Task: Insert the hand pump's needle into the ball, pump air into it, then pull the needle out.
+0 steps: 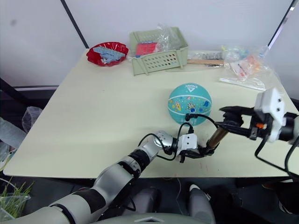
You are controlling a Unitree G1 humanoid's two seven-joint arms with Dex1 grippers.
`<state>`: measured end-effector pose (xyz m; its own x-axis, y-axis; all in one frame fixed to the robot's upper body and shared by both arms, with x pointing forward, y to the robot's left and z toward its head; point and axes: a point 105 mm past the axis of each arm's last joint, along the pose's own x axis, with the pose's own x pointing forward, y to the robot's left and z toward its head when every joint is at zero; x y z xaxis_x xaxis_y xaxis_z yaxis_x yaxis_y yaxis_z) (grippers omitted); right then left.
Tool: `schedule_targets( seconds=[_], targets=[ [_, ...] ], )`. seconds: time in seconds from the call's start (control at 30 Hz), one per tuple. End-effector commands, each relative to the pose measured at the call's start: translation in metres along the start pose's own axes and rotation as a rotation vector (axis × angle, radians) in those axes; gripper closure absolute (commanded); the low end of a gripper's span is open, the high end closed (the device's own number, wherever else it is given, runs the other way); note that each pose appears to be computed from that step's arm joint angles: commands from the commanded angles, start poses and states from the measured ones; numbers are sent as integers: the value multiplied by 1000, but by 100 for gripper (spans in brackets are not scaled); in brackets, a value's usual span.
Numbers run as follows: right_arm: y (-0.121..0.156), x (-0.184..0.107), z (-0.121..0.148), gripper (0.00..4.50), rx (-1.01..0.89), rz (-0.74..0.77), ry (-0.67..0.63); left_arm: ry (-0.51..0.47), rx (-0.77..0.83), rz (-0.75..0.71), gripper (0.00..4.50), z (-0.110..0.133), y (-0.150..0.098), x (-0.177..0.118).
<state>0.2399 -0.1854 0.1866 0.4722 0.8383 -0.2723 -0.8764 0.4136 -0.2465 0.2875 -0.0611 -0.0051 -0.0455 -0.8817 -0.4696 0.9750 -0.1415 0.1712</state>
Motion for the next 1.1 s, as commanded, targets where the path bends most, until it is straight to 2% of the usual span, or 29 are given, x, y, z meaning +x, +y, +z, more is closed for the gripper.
schedule_targets(
  seconds=[0.03,0.1,0.23,0.37,0.47,0.6,0.8,1.1],
  targets=[
    [5,10,-46,287,45,-28,97,122,-70,-70,352,-35,-21,-2],
    [8,11,-62,287,30,-32,125,121,-70,-69,352,-35,-21,-2],
    [10,13,-70,287,12,-51,118,120,-70,-68,352,-35,-21,-2],
    [6,10,-44,287,-17,-50,7,118,-69,-71,352,-34,-22,-1],
    [5,6,-38,287,-22,-36,-2,117,-69,-72,352,-33,-22,-1],
    [-4,-11,-12,287,-46,-24,-16,119,-68,-70,352,-33,-21,0],
    [-20,-39,56,287,-93,-39,-73,122,-70,-71,352,-35,-22,-1],
    [-25,-60,105,287,-116,-61,-114,122,-68,-73,352,-35,-22,0]
  ],
)
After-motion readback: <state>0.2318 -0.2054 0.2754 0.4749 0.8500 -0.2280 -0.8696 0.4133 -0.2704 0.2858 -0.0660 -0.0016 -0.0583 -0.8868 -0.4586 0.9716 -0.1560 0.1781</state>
